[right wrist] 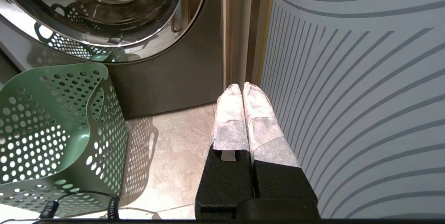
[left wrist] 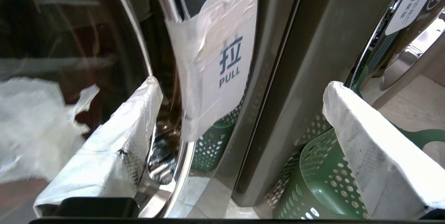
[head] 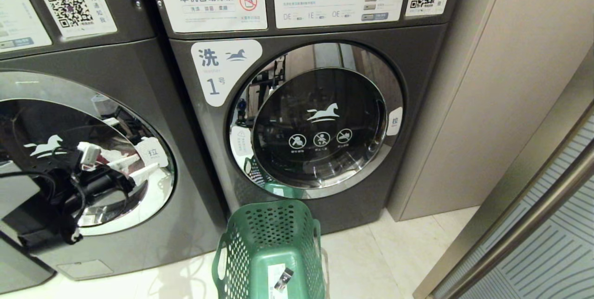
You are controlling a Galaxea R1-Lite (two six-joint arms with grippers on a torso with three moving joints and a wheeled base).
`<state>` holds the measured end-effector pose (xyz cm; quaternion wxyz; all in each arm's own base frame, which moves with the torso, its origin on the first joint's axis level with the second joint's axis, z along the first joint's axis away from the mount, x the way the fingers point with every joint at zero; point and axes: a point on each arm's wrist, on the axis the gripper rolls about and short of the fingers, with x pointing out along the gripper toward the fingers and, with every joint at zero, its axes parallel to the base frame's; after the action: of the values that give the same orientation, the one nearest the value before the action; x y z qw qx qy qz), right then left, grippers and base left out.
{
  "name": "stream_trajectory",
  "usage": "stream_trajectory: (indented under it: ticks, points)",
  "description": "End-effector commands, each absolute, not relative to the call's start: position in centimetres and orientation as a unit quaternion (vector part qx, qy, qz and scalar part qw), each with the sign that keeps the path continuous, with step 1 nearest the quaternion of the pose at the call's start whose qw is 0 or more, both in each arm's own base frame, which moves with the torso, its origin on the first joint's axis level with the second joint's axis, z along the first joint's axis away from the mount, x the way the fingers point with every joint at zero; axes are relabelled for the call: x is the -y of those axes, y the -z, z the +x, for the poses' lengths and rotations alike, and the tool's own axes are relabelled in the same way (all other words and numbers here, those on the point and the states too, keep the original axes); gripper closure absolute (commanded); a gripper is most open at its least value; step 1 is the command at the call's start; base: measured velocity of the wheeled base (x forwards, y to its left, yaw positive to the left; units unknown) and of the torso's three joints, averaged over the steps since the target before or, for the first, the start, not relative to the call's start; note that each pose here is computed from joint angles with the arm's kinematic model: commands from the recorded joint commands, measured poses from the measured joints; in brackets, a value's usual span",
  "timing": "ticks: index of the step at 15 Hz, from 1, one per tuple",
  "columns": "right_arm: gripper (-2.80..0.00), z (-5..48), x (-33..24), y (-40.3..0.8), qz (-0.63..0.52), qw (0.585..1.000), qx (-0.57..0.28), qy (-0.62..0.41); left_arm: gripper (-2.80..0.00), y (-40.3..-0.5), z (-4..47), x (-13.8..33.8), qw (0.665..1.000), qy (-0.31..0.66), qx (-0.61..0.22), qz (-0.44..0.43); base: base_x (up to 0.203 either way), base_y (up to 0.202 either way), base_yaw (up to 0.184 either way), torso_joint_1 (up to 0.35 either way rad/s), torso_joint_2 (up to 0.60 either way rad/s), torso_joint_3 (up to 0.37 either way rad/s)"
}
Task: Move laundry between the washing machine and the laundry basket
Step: Open the lid of the washing machine
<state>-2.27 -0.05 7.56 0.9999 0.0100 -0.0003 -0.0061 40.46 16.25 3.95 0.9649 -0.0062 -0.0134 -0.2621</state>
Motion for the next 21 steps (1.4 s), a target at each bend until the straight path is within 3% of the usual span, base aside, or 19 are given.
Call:
stream_trajectory:
  ticks: [1, 21]
  points:
    - [0.00, -2.3, 0.0, -7.6, 0.010, 1.000, 0.000, 0.006, -2.80, -3.9, 40.8, -16.2, 0.964, 0.266, 0.018, -0.004, 0.000, 0.000, 0.000, 0.000, 0.00, 0.000]
    - [0.00, -2.3, 0.0, -7.6, 0.010, 1.000, 0.000, 0.006, -2.80, -2.8, 42.4, -15.6, 0.959, 0.283, 0.020, -0.012, 0.000, 0.000, 0.000, 0.000, 0.00, 0.000]
